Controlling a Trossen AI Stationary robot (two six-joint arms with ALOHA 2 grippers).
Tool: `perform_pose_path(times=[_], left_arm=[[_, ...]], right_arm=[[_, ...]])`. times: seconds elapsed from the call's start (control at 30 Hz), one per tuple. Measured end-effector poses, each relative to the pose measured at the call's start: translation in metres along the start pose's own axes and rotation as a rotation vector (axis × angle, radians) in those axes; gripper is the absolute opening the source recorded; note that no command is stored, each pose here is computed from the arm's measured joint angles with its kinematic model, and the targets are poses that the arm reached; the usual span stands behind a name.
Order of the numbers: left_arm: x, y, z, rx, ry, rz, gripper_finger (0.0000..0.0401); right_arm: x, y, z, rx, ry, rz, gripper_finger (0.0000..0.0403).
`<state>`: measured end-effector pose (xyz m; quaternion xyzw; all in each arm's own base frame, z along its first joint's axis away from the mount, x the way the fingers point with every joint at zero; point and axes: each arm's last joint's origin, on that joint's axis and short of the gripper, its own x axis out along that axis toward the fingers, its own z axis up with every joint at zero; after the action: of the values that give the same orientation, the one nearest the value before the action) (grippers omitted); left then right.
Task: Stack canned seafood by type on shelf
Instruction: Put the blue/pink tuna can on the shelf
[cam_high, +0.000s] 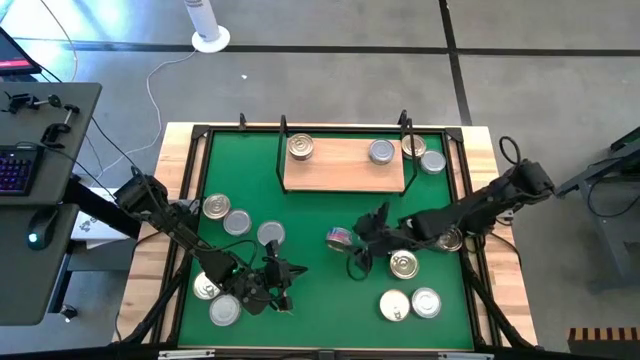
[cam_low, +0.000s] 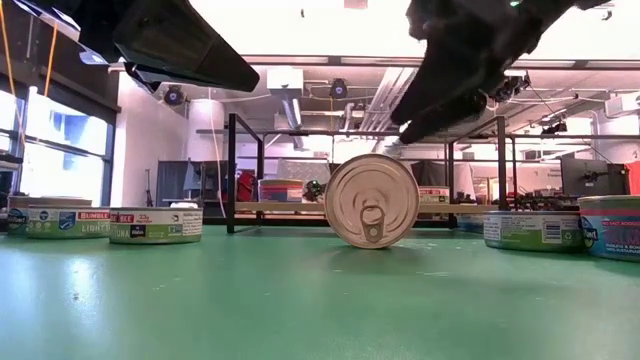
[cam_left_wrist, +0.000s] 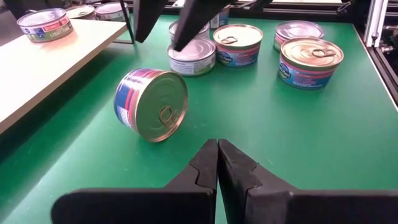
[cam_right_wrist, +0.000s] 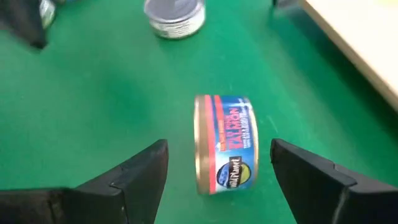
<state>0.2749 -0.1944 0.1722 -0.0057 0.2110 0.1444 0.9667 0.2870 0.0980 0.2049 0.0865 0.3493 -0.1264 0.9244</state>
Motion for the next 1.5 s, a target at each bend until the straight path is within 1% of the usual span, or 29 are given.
perform_pose_path(times=[0.07,0.1,0.17,0.23,0.33,0.43,0.57,0.63,0.7,0.83,0.9,0.97,1.03,1.1,1.2,1.37,1.43,1.5], left_arm=[[0.001,0.000,0.000,0.001,0.000,0.002,0.0000],[0.001,0.001,0.001,0.000,0.001,0.005,0.0000],[0.003,0.003,0.001,-0.003,0.001,0.012,0.0000],[0.006,0.005,0.002,-0.001,0.002,0.021,0.0000],[0.009,0.008,0.003,-0.002,0.004,0.035,0.0000],[0.012,0.011,0.004,0.011,0.019,0.028,0.0000],[0.013,0.011,0.004,0.014,0.025,0.022,0.0000],[0.013,0.011,0.004,0.026,0.025,0.021,0.0000],[0.013,0.011,0.004,0.028,0.025,0.020,0.0000],[0.013,0.011,0.004,0.027,0.022,0.025,0.0000],[0.013,0.012,0.004,0.028,0.022,0.028,0.0000],[0.013,0.011,0.004,0.027,0.021,0.028,0.0000],[0.013,0.011,0.004,0.029,0.022,0.027,0.0000],[0.013,0.011,0.003,0.033,0.024,0.028,0.0000],[0.013,0.011,0.003,0.036,0.027,0.029,0.0000],[0.013,0.011,0.003,0.041,0.037,0.010,0.0000],[0.013,0.011,0.003,0.041,0.037,0.008,0.0000],[0.013,0.011,0.003,0.041,0.037,0.007,0.0000]], right_arm=[[-0.004,0.008,-0.005,-0.086,-0.030,-0.041,0.0277],[-0.004,0.010,-0.007,-0.095,-0.049,-0.071,0.0277],[0.000,0.011,-0.009,-0.081,-0.060,-0.100,0.0277],[0.010,0.010,-0.009,-0.063,-0.056,-0.090,0.0277],[0.030,0.008,-0.010,-0.034,-0.051,-0.081,0.0277],[0.048,-0.001,-0.011,0.006,-0.034,-0.118,0.0277],[0.063,-0.012,-0.015,0.024,0.042,-0.103,0.0271],[0.065,-0.013,-0.014,0.034,0.054,-0.070,0.0253],[0.066,-0.016,-0.013,0.043,0.065,-0.055,0.0222],[0.068,-0.019,-0.011,0.068,0.098,0.008,0.0138],[0.068,-0.019,-0.010,0.055,0.093,0.016,0.0102],[0.065,-0.014,-0.009,0.013,0.055,0.005,0.0076],[0.055,-0.007,-0.002,0.012,-0.050,-0.045,0.0057],[0.043,-0.001,0.003,0.018,-0.137,-0.089,0.0046],[0.028,0.008,0.005,0.019,-0.180,-0.082,0.0037],[0.022,0.025,-0.007,0.010,-0.113,0.043,0.0037],[0.022,0.028,-0.013,0.000,-0.077,0.056,0.0043],[0.021,0.030,-0.016,0.039,-0.060,0.062,0.0055]])
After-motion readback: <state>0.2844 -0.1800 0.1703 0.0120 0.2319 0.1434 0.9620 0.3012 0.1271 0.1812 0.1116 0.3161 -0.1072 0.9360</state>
